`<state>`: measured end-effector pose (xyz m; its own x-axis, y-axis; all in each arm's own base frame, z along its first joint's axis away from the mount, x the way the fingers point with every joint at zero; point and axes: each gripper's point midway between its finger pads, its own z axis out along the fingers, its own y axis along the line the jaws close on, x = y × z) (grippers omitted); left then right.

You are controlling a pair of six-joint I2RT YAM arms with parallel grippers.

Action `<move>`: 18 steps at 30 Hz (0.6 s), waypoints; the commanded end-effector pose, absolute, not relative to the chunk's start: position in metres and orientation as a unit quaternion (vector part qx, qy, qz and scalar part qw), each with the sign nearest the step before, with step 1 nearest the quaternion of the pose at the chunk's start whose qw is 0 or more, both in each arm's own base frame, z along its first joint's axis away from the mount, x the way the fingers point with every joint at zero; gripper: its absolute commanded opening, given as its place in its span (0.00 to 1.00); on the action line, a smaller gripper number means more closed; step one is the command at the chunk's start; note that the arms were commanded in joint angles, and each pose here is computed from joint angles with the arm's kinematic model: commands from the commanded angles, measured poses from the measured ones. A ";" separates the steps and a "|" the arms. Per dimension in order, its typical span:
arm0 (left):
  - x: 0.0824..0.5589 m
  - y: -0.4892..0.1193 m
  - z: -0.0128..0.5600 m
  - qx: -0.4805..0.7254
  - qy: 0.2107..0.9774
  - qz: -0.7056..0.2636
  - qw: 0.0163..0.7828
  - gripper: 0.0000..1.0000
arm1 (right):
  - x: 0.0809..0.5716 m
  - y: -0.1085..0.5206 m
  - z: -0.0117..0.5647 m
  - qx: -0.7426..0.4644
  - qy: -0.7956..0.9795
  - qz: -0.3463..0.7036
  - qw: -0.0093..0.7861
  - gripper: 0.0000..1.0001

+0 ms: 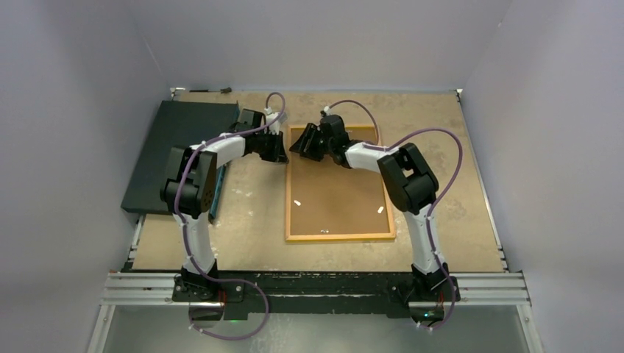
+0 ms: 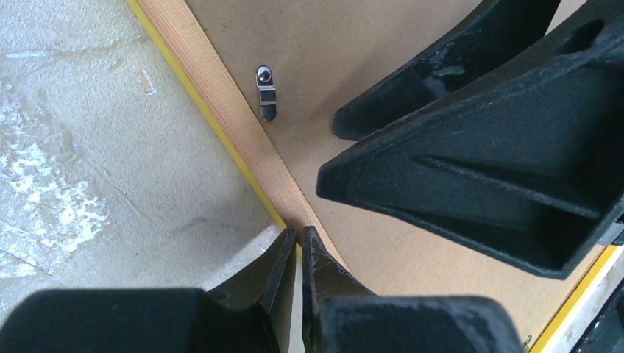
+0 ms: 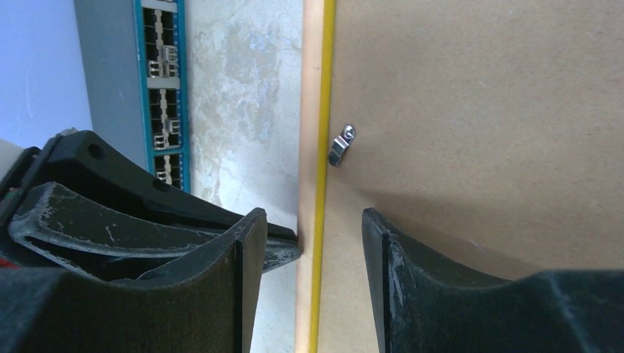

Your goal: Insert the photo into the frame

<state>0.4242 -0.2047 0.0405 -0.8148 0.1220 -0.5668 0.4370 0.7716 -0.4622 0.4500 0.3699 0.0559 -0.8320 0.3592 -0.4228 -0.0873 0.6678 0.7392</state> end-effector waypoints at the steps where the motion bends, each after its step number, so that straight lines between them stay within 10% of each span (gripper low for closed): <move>1: 0.421 -0.206 0.031 0.158 0.905 -0.302 0.256 0.05 | 0.457 0.389 0.083 0.077 0.852 0.429 0.291 0.53; 18: 0.422 -0.205 0.033 0.161 0.904 -0.298 0.261 0.02 | 0.462 0.395 0.067 0.096 0.859 0.414 0.286 0.47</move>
